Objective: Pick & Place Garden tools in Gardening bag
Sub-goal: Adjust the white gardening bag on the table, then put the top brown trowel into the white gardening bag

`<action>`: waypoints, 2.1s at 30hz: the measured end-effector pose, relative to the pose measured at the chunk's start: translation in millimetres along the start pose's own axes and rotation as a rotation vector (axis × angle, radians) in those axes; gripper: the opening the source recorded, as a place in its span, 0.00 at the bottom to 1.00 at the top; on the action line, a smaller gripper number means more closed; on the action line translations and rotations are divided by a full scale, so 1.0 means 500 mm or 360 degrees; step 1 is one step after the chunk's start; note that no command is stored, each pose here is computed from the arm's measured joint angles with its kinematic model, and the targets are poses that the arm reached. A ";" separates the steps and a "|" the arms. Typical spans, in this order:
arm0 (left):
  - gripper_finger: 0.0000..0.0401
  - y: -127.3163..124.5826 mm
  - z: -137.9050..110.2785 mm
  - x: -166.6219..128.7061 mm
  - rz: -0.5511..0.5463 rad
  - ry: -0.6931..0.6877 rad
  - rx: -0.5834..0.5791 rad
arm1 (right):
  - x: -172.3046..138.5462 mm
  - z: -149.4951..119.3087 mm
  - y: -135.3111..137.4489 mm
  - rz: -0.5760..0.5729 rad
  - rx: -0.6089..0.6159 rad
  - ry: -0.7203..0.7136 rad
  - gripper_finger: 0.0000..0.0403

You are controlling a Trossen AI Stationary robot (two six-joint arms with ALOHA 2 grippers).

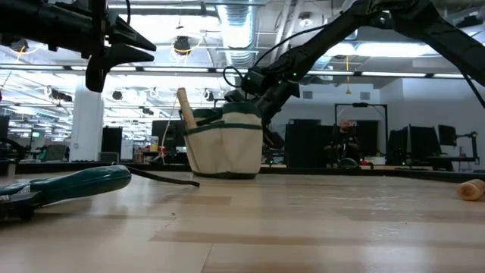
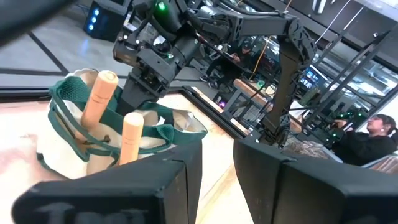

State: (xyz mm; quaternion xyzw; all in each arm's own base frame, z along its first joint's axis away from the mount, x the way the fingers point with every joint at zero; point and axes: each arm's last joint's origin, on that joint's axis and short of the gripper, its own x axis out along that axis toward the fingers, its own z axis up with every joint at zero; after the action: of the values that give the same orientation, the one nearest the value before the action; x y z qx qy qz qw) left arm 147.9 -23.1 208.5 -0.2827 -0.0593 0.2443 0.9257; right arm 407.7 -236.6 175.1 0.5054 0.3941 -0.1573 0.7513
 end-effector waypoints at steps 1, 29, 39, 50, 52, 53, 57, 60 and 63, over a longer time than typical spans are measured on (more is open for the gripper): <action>0.20 0.000 0.000 0.000 -0.0001 0.0000 -0.0001 | -0.001 0.001 -0.001 0.0004 -0.0003 0.0003 0.10; 0.20 0.000 0.000 0.000 -0.0002 -0.0002 -0.0007 | -0.297 -0.051 0.042 -0.0425 -0.0316 -0.0110 0.57; 0.20 -0.001 0.000 0.000 -0.0021 0.0009 -0.0034 | -0.381 -0.152 0.140 -0.0449 -0.0845 -0.0092 0.54; 0.20 -0.004 -0.002 0.000 -0.0100 0.0065 -0.0085 | -0.361 -0.376 0.063 -0.0610 -0.0643 0.0168 0.54; 0.20 -0.004 -0.001 0.000 -0.0093 0.0060 -0.0085 | -0.354 -0.417 0.043 -0.0575 -0.0567 0.0131 0.54; 0.20 -0.004 -0.001 0.000 -0.0090 0.0058 -0.0085 | -0.351 -0.437 0.035 -0.0556 -0.0551 0.0120 0.54; 0.20 -0.004 -0.001 0.000 -0.0089 0.0058 -0.0084 | -0.330 -0.508 0.015 -0.0539 -0.0686 0.0171 0.54; 0.20 -0.004 -0.001 0.000 -0.0089 0.0058 -0.0084 | -0.306 -0.549 0.012 -0.0514 -0.0919 0.0285 0.54; 0.20 -0.004 -0.001 0.000 -0.0088 0.0057 -0.0085 | -0.285 -0.574 0.009 -0.0571 -0.0943 0.0351 0.54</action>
State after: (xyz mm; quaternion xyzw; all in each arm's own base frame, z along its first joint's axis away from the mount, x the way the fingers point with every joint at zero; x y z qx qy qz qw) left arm 148.8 -24.8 209.0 -0.3100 -0.0570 0.2118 0.9251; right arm 195.0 -4.2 233.6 0.2025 0.5836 -0.1101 0.7787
